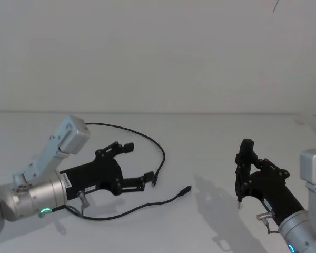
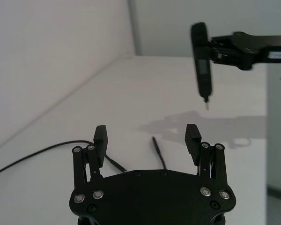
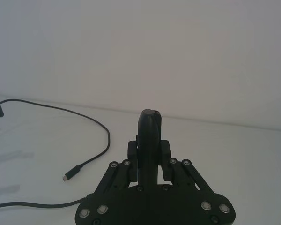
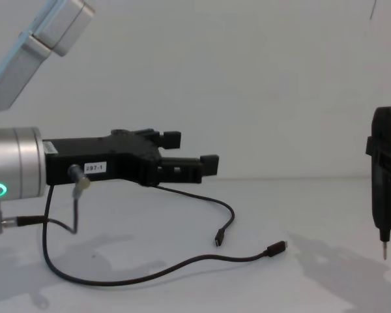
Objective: Pick up the data cable with the one hand.
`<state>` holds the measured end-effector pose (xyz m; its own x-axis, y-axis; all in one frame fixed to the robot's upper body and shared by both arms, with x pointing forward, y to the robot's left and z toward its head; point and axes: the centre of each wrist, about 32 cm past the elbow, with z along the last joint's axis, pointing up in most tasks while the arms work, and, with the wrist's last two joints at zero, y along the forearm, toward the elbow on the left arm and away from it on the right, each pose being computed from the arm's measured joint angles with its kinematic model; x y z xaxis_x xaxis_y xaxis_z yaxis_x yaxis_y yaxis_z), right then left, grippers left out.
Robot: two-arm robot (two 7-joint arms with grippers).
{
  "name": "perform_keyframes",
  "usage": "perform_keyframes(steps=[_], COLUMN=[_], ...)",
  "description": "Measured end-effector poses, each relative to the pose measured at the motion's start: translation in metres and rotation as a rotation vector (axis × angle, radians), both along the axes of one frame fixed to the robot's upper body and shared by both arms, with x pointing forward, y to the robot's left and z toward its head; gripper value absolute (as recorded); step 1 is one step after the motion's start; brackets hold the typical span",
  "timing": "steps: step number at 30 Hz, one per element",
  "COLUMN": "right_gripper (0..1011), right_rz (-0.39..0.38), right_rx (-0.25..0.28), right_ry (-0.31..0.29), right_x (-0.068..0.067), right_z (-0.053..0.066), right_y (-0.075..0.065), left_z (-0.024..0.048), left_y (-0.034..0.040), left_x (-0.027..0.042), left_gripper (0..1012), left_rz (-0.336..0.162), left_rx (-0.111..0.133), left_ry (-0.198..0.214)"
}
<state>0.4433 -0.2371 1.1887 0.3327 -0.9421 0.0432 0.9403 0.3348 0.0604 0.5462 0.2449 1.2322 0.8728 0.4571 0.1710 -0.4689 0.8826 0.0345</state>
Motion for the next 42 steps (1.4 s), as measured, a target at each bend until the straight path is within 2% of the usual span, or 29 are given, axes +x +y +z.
perform_keyframes(steps=[1,3,7,10,13,16,18,19,21,22,23,29,32,37,42], right_gripper=[279,279,279,279,279,279,279,279,279,279,279,279,279,279,279], right_rz=[0.000,0.000,0.000,0.000,0.000,0.000,0.000,0.000,0.000,0.000,0.000,0.000,0.000,0.000,0.000], right_rx=[0.000,0.000,0.000,0.000,0.000,0.000,0.000,0.000,0.000,0.000,0.000,0.000,0.000,0.000,0.000], right_ry=[0.000,0.000,0.000,0.000,0.000,0.000,0.000,0.000,0.000,0.000,0.000,0.000,0.000,0.000,0.000], right_x=[0.000,0.000,0.000,0.000,0.000,0.000,0.000,0.000,0.000,0.000,0.000,0.000,0.000,0.000,0.000], right_z=[0.000,0.000,0.000,0.000,0.000,0.000,0.000,0.000,0.000,0.000,0.000,0.000,0.000,0.000,0.000], right_y=[0.000,0.000,0.000,0.000,0.000,0.000,0.000,0.000,0.000,0.000,0.000,0.000,0.000,0.000,0.000], left_z=[0.0000,0.0022,0.0046,0.0075,0.0091,0.0109,0.0120,0.0120,0.0121,0.0121,0.0123,0.0116,0.0110,0.0085,0.0034], left_y=[0.0000,0.0043,0.0095,0.0148,0.0180,0.0216,0.0234,0.0234,0.0251,0.0251,0.0257,0.0269,0.0269,0.0265,0.0234], left_x=[0.0000,0.0041,0.0084,0.0132,0.0161,0.0202,0.0226,0.0226,0.0259,0.0259,0.0271,0.0299,0.0299,0.0283,0.0242], left_gripper=[1000,1001,1001,1001,1000,1000,1001,1001,1000,1000,1000,1000,1001,1000,1001], left_rz=[0.000,-0.053,-0.099,-0.159,-0.194,-0.244,-0.269,-0.269,-0.299,-0.299,-0.310,-0.327,-0.322,-0.280,-0.225], left_rx=[0.000,0.020,0.048,0.089,0.116,0.162,0.191,0.191,0.230,0.230,0.244,0.285,0.294,0.306,0.303], left_ry=[0.000,0.023,0.046,0.075,0.093,0.123,0.137,0.137,0.158,0.158,0.166,0.185,0.186,0.178,0.165])
